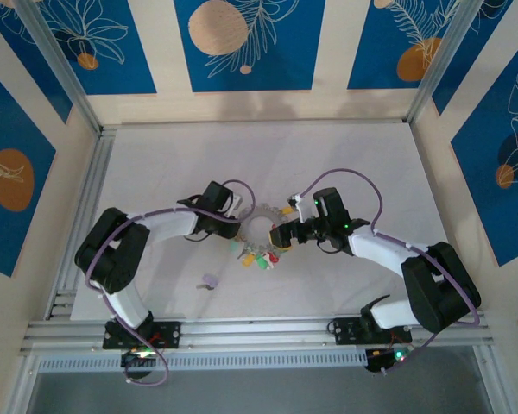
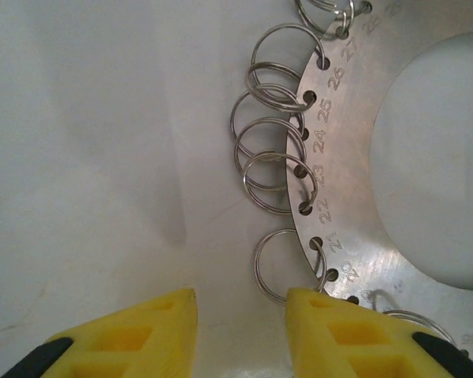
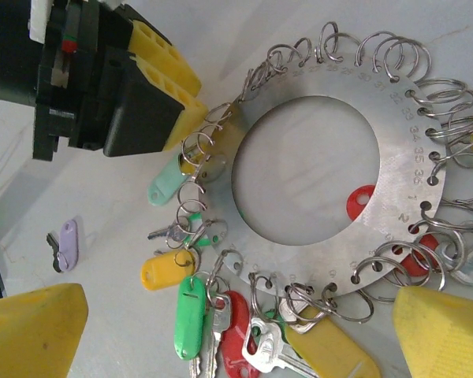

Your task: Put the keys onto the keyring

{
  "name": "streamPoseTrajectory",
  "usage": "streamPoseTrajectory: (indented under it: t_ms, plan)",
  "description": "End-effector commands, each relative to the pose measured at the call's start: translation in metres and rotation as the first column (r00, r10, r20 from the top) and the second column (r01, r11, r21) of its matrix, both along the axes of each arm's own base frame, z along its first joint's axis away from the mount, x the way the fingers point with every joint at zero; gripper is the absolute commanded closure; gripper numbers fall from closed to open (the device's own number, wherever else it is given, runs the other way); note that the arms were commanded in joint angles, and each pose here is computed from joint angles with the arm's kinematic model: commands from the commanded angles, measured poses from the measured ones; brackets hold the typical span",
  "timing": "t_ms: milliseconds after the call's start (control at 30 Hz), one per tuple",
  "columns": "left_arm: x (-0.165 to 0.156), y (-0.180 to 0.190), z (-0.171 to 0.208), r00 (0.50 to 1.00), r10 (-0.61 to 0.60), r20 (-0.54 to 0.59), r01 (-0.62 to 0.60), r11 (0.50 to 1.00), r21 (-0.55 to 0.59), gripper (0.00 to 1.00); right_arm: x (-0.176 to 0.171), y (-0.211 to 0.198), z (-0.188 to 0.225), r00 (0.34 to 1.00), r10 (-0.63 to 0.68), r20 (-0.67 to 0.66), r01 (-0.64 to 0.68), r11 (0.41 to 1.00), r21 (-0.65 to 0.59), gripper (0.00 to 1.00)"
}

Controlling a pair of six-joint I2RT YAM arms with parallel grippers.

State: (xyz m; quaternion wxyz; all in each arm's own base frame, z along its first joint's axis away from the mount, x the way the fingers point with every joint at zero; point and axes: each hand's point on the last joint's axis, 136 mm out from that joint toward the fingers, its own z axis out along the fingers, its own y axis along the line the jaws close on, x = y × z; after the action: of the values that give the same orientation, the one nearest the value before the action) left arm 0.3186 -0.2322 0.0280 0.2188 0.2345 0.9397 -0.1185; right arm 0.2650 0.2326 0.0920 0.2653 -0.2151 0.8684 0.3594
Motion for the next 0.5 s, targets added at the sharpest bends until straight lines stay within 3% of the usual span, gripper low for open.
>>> streamPoseTrajectory:
  t_ms: [0, 467]
  plan:
    - [-0.005, -0.003, -0.005, 0.999, -0.038, -0.001, 0.038, 0.998, 0.052, 0.65, 0.002, 0.002, 0.014, 0.999, 0.013, 0.032, -0.014, 1.0, 0.025, 0.01]
    - [-0.042, -0.011, 0.017, 0.996, -0.058, -0.064, 0.052, 0.995, -0.081, 0.75, -0.002, 0.0, 0.011, 1.0, 0.012, 0.021, -0.012, 0.999, 0.035, 0.01]
